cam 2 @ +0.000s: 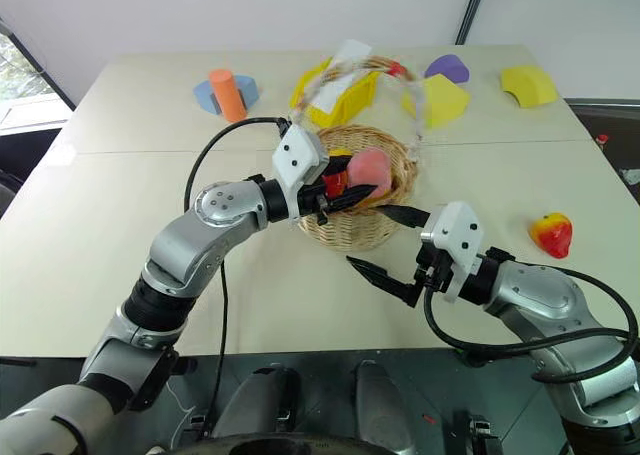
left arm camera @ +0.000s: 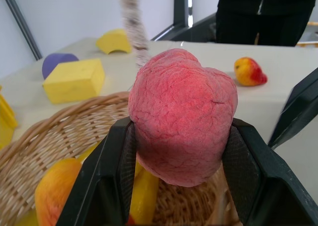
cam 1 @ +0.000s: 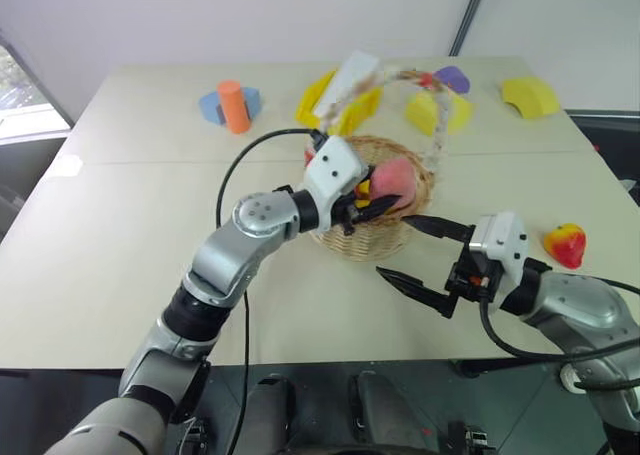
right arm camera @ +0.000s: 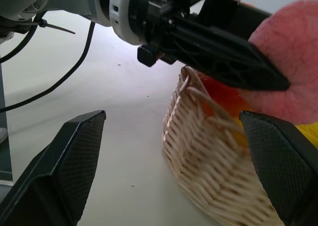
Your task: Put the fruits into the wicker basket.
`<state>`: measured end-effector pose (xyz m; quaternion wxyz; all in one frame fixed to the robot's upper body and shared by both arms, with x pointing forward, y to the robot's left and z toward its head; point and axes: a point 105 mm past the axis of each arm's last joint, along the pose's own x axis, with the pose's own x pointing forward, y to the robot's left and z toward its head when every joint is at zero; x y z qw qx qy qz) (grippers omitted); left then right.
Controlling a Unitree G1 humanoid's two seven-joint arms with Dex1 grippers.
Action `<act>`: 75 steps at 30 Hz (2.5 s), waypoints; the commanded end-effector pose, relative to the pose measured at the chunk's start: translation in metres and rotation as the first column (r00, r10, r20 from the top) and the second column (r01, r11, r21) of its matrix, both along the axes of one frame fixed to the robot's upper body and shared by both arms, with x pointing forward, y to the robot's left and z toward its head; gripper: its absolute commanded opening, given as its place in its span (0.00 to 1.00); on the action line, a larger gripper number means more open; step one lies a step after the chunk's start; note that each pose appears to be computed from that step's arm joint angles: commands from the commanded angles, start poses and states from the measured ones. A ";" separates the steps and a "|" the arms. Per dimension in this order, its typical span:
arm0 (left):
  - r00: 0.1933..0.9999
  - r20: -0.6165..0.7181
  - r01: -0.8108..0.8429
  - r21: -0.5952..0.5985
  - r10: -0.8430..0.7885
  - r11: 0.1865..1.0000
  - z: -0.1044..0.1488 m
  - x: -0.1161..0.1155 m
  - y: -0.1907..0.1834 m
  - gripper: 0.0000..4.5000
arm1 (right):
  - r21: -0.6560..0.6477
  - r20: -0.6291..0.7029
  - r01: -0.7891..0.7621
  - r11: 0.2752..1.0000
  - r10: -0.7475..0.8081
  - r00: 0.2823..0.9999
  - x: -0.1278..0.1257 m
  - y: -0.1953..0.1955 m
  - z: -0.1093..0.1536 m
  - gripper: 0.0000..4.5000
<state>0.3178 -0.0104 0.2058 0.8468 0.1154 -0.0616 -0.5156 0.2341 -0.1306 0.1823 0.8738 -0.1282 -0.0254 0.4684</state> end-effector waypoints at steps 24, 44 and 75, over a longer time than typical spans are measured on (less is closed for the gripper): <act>0.870 -0.101 0.470 -0.120 -0.482 0.874 0.004 -0.090 0.012 0.99 | -0.093 0.001 0.918 0.385 -0.922 0.387 0.043 -0.243 -0.045 1.00; 0.916 -0.085 0.384 -0.097 -0.392 0.918 -0.005 -0.070 0.030 1.00 | -0.034 -0.135 0.933 0.357 -0.927 0.350 0.063 -0.251 -0.062 0.50; 0.994 -0.105 -0.006 -0.116 -0.006 0.993 -0.017 -0.037 0.125 1.00 | 0.093 0.217 0.170 0.981 -0.187 0.958 0.071 0.025 0.060 0.98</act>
